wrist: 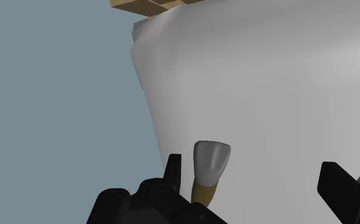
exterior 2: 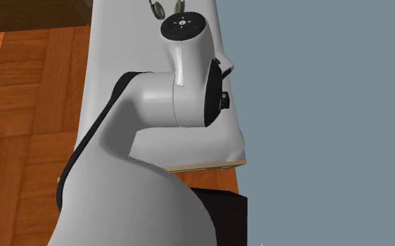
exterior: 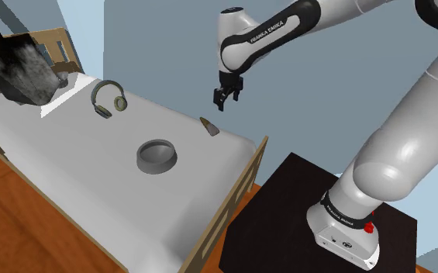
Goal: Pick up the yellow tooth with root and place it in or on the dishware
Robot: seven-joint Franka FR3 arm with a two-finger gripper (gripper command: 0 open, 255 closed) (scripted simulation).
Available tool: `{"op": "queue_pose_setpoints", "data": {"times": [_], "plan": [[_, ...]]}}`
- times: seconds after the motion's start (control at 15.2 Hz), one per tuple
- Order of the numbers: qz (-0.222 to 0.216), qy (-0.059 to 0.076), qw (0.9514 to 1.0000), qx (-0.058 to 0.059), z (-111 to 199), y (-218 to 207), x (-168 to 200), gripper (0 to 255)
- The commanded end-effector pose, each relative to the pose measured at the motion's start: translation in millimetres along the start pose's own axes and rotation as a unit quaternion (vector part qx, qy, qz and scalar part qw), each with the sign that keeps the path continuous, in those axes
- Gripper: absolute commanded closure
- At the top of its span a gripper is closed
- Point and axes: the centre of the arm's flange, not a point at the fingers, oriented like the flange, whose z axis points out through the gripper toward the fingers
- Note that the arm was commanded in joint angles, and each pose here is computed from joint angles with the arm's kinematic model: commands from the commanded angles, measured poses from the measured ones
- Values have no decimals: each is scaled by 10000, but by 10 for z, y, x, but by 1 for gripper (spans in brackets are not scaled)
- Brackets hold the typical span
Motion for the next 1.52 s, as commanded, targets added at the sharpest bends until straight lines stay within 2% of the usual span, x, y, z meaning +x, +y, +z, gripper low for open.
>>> {"op": "queue_pose_setpoints", "data": {"times": [0.0,1.06,1.45], "plan": [[26,-9,10000,-2,193,12,172,0],[219,-103,9997,-12,1820,152,1541,0],[222,-104,9997,-12,2105,154,1552,0]]}}
